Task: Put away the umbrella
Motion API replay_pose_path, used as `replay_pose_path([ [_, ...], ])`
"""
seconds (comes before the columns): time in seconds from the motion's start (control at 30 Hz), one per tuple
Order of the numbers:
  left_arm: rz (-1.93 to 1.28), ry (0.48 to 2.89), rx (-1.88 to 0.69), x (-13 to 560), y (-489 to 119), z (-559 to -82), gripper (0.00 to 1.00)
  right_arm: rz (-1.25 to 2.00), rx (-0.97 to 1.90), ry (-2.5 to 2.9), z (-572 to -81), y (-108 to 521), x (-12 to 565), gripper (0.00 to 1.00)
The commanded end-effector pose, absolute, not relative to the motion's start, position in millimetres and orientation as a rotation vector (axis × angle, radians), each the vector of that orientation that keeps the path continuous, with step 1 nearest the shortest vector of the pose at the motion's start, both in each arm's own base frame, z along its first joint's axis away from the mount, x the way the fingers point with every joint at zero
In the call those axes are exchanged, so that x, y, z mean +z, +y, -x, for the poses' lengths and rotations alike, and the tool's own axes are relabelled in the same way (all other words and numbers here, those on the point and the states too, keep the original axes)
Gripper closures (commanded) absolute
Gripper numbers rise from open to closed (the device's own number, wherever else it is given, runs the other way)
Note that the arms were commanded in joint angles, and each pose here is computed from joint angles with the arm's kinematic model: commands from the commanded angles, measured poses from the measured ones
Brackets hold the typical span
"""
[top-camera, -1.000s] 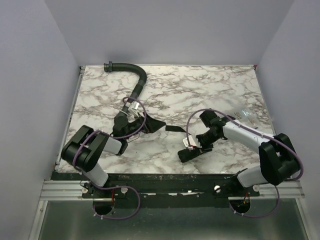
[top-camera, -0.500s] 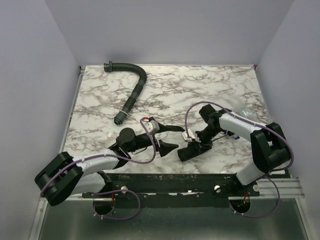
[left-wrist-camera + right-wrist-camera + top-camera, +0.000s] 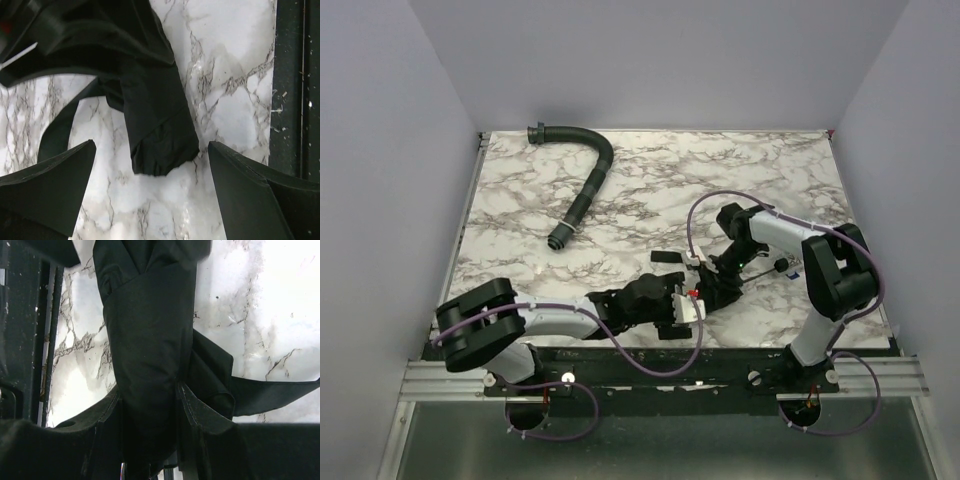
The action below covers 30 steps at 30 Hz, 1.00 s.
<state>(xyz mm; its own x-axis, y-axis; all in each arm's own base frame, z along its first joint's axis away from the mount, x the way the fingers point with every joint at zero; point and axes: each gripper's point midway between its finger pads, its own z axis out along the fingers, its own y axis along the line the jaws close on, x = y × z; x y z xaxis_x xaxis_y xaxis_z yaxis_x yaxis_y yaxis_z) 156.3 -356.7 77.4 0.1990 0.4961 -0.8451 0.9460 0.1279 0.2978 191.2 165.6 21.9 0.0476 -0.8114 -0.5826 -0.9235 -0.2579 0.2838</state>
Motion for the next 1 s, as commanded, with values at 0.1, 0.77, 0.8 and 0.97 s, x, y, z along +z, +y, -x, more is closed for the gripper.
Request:
replay_pose_path([
  [0.1,-1.575,1.334,-0.405,82.4,-398.8,-174.5,0.04,2.211,1.051,2.109,-162.8,127.6,-17.0,0.93],
  [0.77,-1.754,1.641,-0.449,-13.0,-411.2,-162.3,0.64,2.112,1.140,2.135,-173.2,139.4,-15.7,0.83],
  [0.8,-1.765,1.662,-0.468,-17.8,-409.1,-159.5,0.71,2.097,1.147,2.129,-176.0,142.2,-13.1,0.81],
  [0.97,-1.756,1.865,-0.588,-38.9,-385.6,-152.4,0.82,1.910,1.171,2.053,-215.9,160.5,25.6,0.59],
])
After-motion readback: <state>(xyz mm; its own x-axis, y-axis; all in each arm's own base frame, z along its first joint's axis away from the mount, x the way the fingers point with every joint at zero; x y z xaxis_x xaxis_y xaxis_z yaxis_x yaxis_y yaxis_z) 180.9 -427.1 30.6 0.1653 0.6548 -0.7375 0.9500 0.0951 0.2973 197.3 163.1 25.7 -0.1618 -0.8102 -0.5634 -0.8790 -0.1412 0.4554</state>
